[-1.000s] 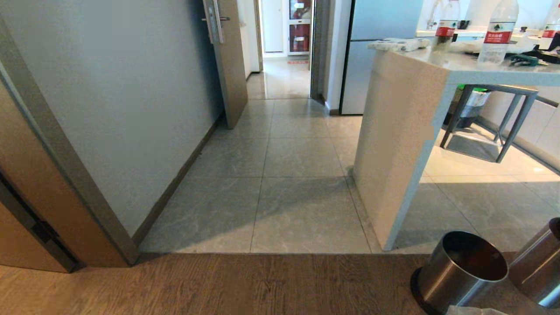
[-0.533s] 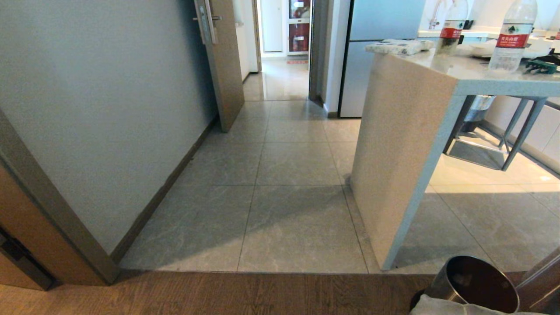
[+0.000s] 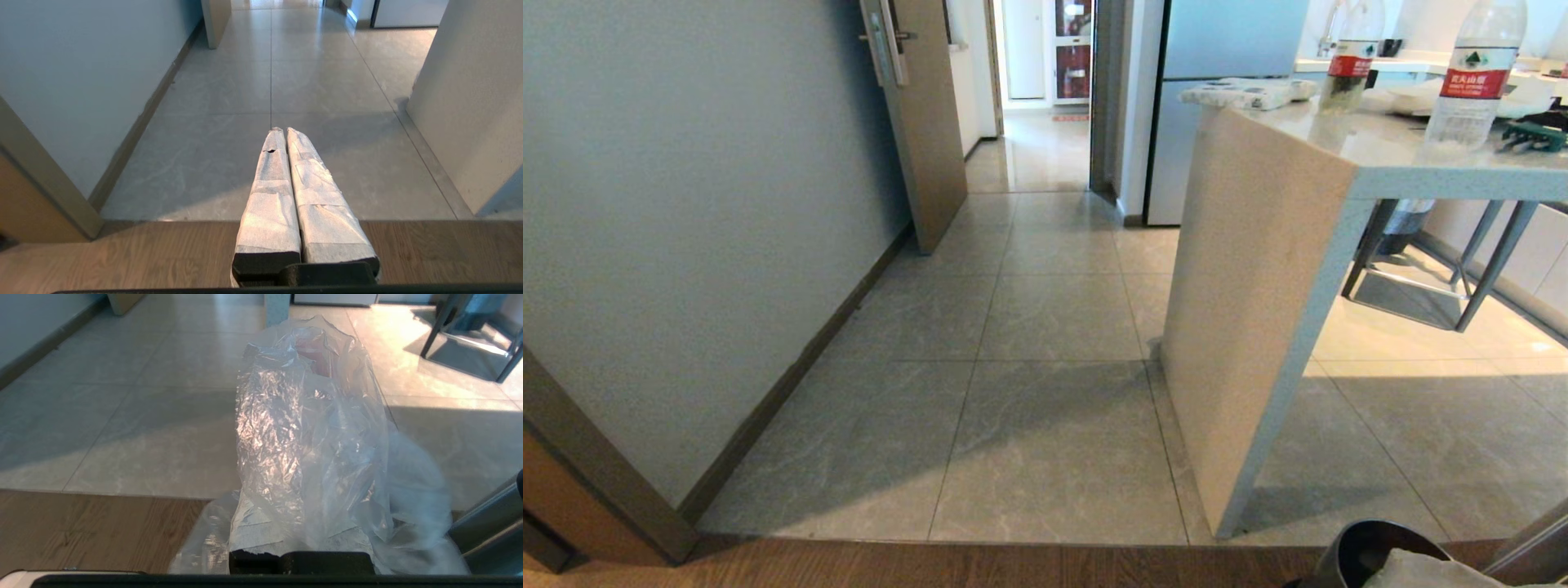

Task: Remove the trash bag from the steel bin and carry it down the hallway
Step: Put the trash bag at the door

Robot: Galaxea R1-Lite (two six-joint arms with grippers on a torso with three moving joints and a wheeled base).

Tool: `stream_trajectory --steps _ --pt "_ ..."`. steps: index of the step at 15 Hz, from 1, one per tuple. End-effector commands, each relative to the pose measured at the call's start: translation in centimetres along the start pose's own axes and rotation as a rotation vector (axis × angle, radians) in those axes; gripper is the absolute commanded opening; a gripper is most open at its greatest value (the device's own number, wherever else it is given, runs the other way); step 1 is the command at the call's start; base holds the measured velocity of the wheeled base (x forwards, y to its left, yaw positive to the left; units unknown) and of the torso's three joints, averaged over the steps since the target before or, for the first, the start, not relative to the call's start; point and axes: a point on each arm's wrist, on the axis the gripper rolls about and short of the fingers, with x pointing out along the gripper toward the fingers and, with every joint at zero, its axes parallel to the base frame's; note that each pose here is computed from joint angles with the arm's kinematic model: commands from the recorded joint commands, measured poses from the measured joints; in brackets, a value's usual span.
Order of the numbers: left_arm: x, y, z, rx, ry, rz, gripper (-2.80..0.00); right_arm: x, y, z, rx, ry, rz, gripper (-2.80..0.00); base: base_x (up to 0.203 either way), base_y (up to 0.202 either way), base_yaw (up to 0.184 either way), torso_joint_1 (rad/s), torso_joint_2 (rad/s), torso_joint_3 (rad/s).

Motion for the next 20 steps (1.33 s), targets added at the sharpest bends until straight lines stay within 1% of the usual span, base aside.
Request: stream_trajectory --steps 1,15,17,20 --pt "0.01 0.00 -0.01 -0.001 0.001 0.000 -2.80 0.01 0.00 0.00 -0.001 0.002 0.001 -2.80 0.000 0.000 0.000 0.000 0.00 0.000" --pt "0.01 0.00 -0.02 -0.001 0.000 0.000 -2.80 0.01 0.00 0.00 -0.001 0.002 0.002 -2.80 0.000 0.000 0.000 0.000 0.00 0.000" --pt "0.01 0.00 -0.02 -0.001 0.000 0.000 -2.80 0.01 0.00 0.00 0.000 0.001 0.000 -2.80 0.003 0.104 -0.003 0.004 0.00 0.005" --pt "0.01 0.00 -0.02 0.001 0.000 0.000 -2.80 0.01 0.00 0.00 -0.001 0.002 0.001 -2.80 0.000 0.183 0.000 0.004 0.01 0.004"
